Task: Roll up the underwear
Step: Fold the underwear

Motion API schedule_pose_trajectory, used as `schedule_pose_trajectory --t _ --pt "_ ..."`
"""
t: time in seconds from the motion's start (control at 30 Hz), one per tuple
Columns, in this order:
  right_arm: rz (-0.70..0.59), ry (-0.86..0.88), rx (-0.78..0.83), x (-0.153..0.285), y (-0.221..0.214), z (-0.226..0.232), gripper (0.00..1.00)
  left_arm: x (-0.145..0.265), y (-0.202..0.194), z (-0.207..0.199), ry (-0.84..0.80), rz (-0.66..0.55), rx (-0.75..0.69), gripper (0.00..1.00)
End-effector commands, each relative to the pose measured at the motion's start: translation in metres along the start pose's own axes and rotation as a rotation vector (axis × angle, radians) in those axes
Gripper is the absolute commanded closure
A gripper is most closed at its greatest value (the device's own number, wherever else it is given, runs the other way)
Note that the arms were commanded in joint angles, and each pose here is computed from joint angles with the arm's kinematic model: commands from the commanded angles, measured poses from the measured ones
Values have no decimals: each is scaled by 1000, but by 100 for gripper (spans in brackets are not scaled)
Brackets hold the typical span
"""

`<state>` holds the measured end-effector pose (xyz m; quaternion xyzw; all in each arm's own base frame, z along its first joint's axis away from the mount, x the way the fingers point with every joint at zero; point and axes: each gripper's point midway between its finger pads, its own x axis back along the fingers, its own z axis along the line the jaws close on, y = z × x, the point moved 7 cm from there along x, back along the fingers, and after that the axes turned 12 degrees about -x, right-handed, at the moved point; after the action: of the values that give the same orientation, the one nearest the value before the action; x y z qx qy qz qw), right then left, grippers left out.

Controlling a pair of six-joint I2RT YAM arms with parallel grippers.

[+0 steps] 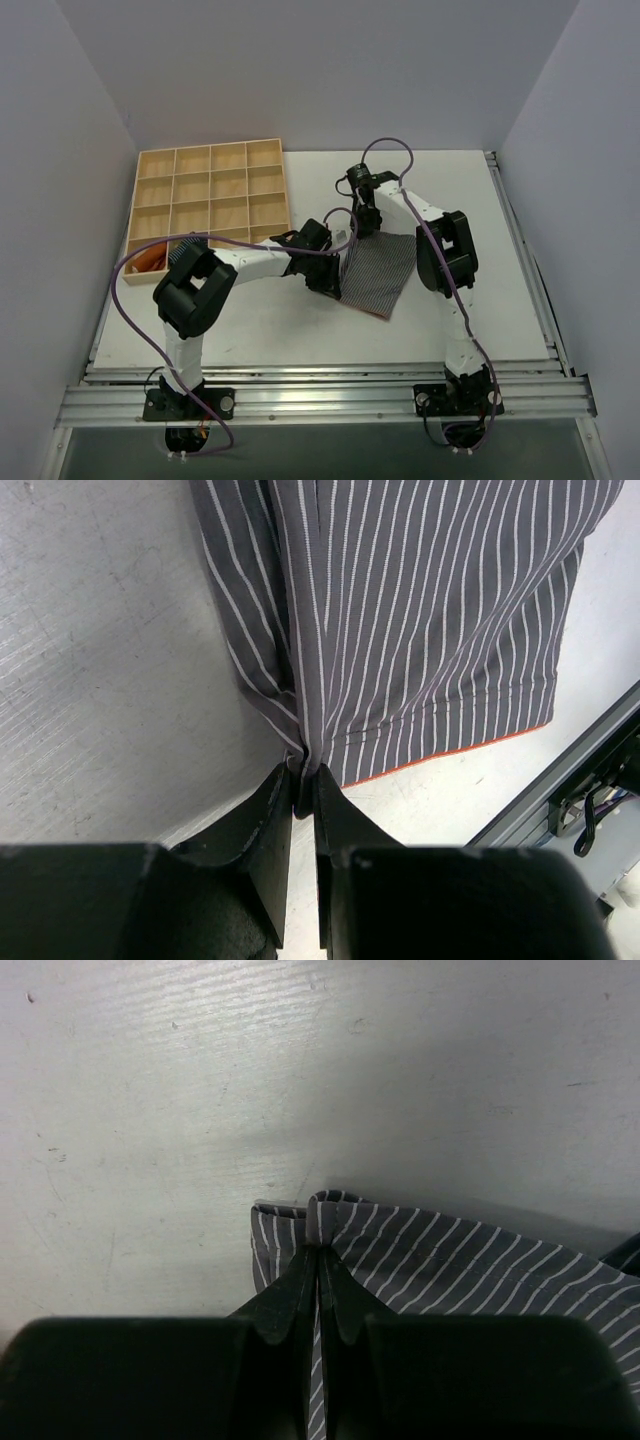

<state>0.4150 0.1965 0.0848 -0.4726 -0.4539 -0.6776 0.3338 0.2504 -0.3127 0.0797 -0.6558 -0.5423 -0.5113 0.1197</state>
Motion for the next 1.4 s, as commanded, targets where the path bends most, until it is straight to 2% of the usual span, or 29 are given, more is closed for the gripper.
schedule_pose_trajectory --t 0.0,0.53,0.6,0.63,0.73,0.87,1.0,1.07,1.1,1.2,1.37 --pt "-54 46 -6 36 6 8 100 0 -6 -2 5 -1 -6 81" --pt "44 162 -47 4 -21 16 100 -1 -9 -2 20 5 -6 80" --pt "51 174 -46 5 -23 17 89 -2 -9 -1 20 8 -6 80" --pt "49 178 -44 5 -23 18 80 -1 -10 -1 21 10 -6 80" --pt "35 192 -40 9 -20 19 69 -2 -10 -1 23 9 -7 81" --pt "25 181 -35 10 -18 18 68 -2 -10 -1 22 9 -8 81" --pt "43 77 -4 -4 -23 10 72 -1 -9 -1 27 8 -11 81" --pt "34 24 20 -7 -22 4 78 1 -11 -2 24 6 -10 81" --pt "40 9 26 -10 -24 2 85 1 -11 -2 20 0 -3 81" --pt "17 -42 32 -15 -22 -5 98 2 -15 -3 5 -12 23 84" --pt "-17 -28 30 -10 -3 3 100 -2 -26 -7 -31 -3 67 88"
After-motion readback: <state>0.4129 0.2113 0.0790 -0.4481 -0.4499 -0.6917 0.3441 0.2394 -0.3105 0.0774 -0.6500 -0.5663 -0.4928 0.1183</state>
